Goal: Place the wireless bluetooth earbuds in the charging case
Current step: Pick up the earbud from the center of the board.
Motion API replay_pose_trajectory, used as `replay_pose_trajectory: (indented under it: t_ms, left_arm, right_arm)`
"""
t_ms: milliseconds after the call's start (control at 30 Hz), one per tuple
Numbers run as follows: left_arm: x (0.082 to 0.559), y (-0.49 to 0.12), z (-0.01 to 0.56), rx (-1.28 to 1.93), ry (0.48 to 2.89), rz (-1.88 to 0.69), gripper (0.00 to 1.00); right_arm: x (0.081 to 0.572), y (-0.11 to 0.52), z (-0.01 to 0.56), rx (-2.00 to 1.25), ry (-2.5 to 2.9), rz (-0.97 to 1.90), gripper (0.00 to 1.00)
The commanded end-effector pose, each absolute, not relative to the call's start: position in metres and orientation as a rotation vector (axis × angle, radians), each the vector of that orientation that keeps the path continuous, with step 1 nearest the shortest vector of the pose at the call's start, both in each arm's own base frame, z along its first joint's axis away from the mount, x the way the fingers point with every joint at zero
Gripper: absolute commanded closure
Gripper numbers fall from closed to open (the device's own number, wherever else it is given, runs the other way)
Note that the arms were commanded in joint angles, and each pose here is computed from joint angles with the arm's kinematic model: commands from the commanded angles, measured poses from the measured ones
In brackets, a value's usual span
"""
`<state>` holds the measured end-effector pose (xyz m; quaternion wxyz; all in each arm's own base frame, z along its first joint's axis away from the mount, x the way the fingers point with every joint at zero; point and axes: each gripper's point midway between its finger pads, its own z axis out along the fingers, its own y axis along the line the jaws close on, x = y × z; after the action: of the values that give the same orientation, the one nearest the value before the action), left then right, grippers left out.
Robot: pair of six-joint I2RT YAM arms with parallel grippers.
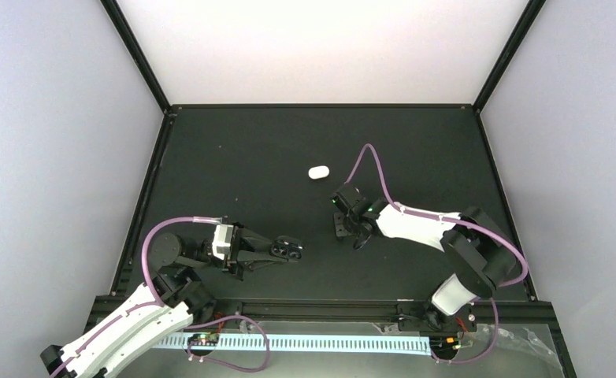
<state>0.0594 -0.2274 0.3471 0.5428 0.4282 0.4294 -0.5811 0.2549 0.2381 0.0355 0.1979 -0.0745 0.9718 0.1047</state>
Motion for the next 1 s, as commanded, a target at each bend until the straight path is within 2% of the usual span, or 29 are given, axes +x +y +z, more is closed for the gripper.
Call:
replay_pose_trajectory:
  t_ms: [0,333,600,967]
  left_arm:
    - [0.057,-0.225,0.360,1.009,0.980,-1.361,0.98]
    - [0.057,-0.224,0.360,1.007,0.982,-1.361,0.98]
    - [0.057,-0.225,0.360,1.007,0.981,-1.362,0.99]
    - [0.057,-0.224,0.360,1.005,0.980,-1.359,0.98]
  right_arm:
    - [0.250,0.238,0.024,-0.241,2.747,0.269,0.69]
    - [0.247,0.242,0.019,-0.263,2.760,0.272,0.77]
    - [0.248,0.243,0.028,-0.259,2.737,0.289,0.91]
    - [0.254,0.245,0.056,-0.236,2.662,0.336,0.99]
